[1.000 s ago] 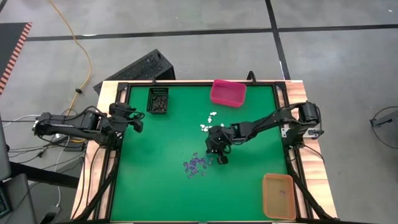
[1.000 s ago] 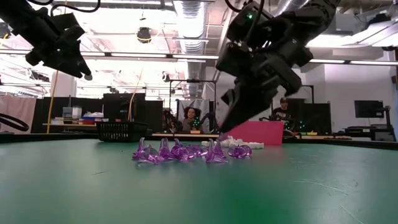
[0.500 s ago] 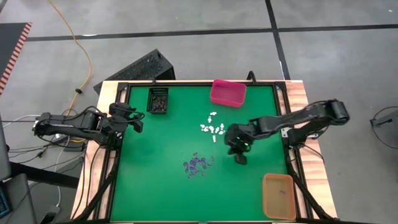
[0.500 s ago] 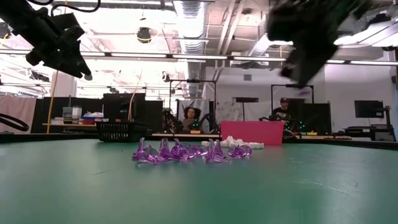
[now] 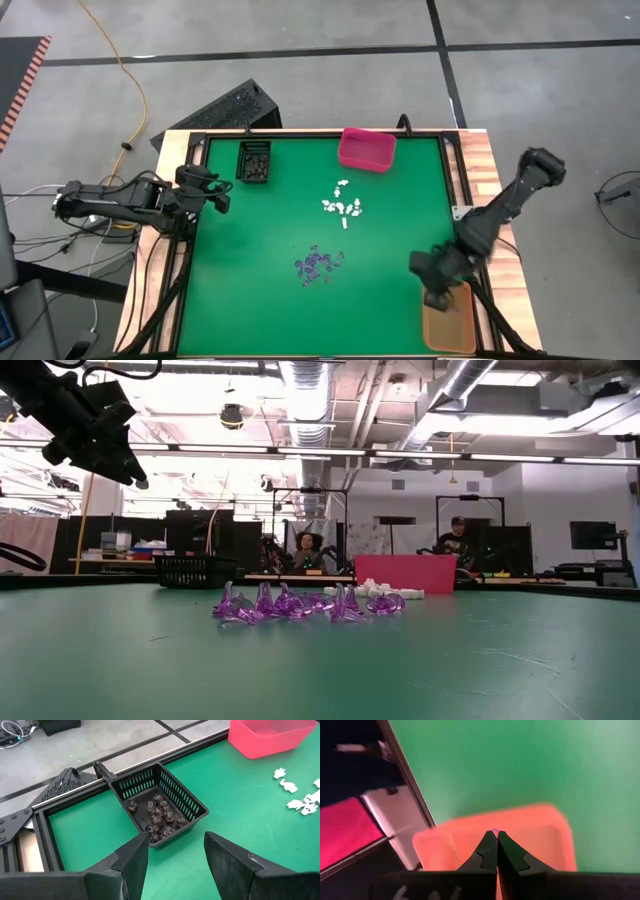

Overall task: Sort Halloween decoration
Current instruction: Put the pink witch hat toy into the orange bin

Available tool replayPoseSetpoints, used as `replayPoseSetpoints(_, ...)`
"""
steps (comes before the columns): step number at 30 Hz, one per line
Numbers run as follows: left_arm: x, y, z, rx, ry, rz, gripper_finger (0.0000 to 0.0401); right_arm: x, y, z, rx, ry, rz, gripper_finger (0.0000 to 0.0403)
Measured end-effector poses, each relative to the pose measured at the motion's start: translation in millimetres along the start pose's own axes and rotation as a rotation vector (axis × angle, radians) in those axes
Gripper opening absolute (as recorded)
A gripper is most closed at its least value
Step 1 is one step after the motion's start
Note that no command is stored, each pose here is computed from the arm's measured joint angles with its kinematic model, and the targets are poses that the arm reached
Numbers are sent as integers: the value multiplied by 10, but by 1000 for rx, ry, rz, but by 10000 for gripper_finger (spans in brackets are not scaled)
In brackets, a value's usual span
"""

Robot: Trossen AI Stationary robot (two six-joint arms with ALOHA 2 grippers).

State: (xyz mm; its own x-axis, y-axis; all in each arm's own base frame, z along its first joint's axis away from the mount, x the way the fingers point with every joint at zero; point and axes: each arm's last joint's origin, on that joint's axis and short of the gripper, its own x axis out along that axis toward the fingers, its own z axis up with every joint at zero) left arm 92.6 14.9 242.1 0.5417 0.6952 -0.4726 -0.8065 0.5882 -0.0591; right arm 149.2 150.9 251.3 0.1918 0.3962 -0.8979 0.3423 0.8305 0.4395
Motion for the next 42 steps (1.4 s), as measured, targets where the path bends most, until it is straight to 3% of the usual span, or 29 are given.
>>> replayPoseSetpoints(6,0,0,0,0,0,0,183,178,116,-308,75,50,-66,21)
replayPoseSetpoints(16,0,0,0,-13,0,0,183,442,147,-400,111,63,-187,120)
replayPoseSetpoints(24,0,0,0,-13,0,0,183,332,188,-345,87,49,-88,146)
replayPoseSetpoints(32,0,0,0,-14,0,0,183,-104,164,102,-8,-173,-14,145)
replayPoseSetpoints(36,0,0,0,-4,0,0,183,-217,52,404,-120,-309,-76,145)
replayPoseSetpoints(42,0,0,0,0,0,0,183,-246,-185,852,-281,-377,-204,144)
